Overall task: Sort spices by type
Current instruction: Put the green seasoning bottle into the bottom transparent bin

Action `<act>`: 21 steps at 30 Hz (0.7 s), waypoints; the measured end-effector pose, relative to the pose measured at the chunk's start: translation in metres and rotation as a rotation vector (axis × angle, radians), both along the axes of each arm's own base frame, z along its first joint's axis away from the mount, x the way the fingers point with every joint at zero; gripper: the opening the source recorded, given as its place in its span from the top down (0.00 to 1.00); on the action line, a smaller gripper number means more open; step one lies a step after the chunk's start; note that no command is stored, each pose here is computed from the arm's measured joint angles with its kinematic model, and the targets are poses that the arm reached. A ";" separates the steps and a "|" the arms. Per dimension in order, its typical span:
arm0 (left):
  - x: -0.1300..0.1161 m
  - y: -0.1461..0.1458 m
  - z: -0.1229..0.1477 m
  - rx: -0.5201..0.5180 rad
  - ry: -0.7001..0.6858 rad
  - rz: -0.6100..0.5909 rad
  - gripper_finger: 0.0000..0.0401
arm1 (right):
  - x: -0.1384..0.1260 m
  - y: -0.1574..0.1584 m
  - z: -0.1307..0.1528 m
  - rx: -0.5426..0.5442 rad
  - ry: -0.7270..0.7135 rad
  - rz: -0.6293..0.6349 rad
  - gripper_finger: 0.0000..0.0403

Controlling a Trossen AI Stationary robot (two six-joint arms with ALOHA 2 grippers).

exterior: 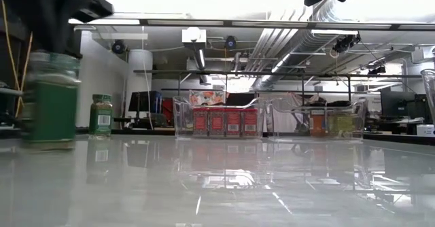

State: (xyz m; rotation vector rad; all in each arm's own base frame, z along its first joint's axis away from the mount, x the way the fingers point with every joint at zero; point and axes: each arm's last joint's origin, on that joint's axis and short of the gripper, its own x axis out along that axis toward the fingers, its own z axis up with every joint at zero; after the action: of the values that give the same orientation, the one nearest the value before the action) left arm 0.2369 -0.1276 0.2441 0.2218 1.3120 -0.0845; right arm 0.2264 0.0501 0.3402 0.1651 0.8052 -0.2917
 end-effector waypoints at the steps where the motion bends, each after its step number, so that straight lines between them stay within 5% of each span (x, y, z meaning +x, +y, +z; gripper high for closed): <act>1: 0.004 0.004 0.000 0.002 -0.017 0.002 1.00 | 0.000 0.000 0.000 0.000 0.000 0.000 1.00; 12: 0.081 0.042 -0.026 0.000 -0.263 -0.078 1.00 | 0.000 0.001 0.000 0.030 0.007 0.020 1.00; 21: 0.143 0.062 -0.051 -0.066 -0.615 -0.097 1.00 | 0.000 0.001 0.000 0.048 0.004 0.006 1.00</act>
State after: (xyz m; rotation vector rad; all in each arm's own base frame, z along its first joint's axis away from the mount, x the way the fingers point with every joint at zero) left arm 0.3800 -0.0655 0.1936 0.2321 0.6857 -0.1296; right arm 0.2265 0.0512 0.3398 0.2074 0.8169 -0.2673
